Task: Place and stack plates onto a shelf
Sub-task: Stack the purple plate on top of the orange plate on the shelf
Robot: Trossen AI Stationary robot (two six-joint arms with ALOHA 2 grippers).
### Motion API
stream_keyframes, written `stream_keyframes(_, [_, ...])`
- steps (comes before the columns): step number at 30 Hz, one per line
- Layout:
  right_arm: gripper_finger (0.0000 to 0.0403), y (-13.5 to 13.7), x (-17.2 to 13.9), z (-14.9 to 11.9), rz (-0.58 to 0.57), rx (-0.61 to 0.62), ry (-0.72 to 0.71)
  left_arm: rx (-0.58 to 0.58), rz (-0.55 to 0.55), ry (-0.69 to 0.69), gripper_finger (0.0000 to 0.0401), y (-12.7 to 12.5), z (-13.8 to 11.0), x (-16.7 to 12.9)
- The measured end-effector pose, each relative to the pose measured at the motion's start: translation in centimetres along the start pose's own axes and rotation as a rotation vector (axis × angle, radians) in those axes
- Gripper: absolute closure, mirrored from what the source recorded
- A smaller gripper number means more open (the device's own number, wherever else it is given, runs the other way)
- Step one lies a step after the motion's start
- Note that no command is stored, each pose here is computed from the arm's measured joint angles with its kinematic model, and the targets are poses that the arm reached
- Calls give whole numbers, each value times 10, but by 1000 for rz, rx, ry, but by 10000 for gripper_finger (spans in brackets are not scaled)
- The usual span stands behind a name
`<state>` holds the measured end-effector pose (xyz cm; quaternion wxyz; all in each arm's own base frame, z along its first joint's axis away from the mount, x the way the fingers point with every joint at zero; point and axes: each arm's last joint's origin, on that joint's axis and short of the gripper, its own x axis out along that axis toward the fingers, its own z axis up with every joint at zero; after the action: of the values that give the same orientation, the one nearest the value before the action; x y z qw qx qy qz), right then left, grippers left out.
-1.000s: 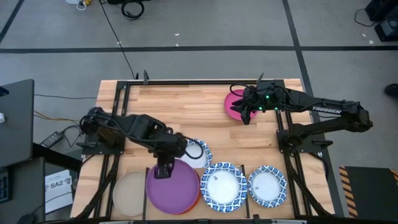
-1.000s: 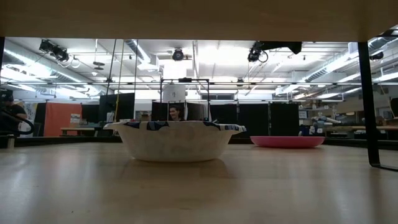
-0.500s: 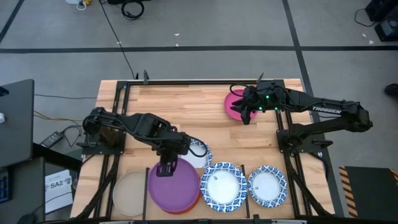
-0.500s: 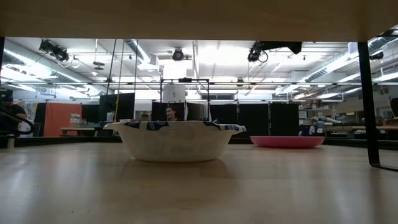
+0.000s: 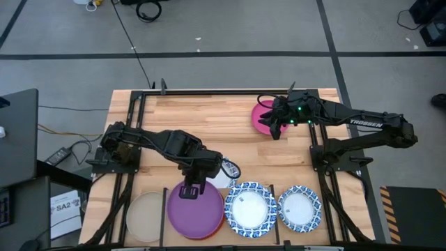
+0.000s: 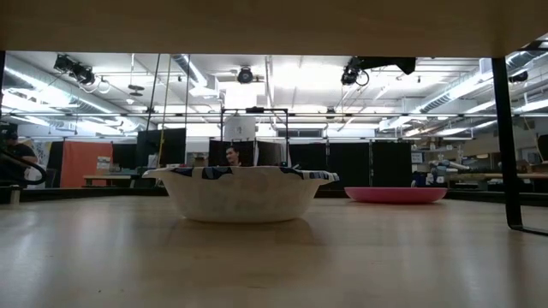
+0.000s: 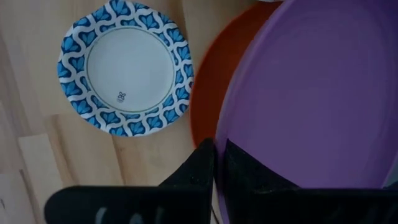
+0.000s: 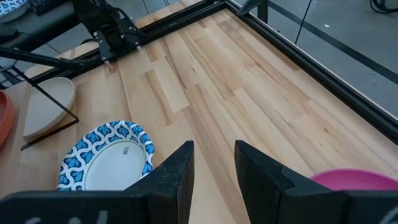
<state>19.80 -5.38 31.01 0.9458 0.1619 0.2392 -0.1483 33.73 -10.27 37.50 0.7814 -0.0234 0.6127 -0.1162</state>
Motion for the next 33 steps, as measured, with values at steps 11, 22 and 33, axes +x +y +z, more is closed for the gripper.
stream_keyframes(11, [282,0,0,0,1,0,1,34,-45,18,376,8,9,13])
stream_keyframes(22, [282,0,0,-1,-2,0,11,20,-30,25,376,9,11,17])
stream_keyframes(33, [282,0,0,-1,-2,0,12,27,-15,23,376,6,11,18])
